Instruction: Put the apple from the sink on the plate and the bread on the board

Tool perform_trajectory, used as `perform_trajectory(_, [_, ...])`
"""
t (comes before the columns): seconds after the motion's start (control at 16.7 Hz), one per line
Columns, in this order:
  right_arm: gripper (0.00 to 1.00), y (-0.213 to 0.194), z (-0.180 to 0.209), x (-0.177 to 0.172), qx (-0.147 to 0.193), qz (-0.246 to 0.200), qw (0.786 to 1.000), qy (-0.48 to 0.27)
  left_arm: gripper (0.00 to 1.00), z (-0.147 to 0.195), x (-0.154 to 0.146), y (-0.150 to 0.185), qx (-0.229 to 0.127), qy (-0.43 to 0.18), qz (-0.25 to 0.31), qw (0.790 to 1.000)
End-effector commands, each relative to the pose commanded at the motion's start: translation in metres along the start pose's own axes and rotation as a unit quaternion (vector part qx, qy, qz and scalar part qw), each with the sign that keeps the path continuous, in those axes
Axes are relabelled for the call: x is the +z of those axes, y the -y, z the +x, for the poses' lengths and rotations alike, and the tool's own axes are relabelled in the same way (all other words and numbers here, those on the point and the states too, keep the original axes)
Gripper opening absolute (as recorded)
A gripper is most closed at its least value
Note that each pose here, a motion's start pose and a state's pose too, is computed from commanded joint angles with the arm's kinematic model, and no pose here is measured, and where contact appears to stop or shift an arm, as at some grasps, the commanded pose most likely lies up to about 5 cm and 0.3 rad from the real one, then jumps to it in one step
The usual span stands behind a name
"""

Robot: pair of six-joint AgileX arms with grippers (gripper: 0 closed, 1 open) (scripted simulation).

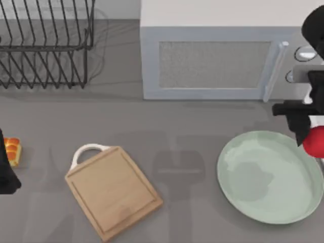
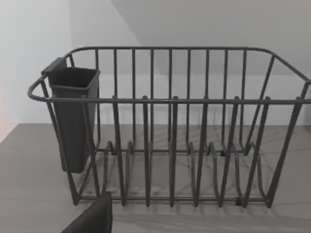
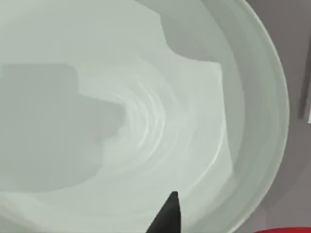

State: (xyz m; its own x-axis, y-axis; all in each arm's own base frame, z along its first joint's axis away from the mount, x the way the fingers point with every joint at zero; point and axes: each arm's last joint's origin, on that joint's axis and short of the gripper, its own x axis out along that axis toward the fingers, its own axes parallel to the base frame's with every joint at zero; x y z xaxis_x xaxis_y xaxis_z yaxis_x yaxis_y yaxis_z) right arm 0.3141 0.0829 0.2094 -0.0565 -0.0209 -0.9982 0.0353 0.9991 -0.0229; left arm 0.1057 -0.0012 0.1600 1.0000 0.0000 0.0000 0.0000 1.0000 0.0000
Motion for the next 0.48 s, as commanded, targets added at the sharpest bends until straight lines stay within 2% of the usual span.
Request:
perform_trajectory(0.24, [0.0,-0.043,-0.015,-0.02,0.006,-0.009,1.0,0.02,1.0,0.0,0.0,0.0,0.0,0.0,0.0,1.0])
perform_trajectory(0.48, [0.0,-0.055,-0.02,-0.026,0.011,-0.013,0.999,0.028,1.0,0.0,0.0,0.0,0.0,0.0,0.0,1.0])
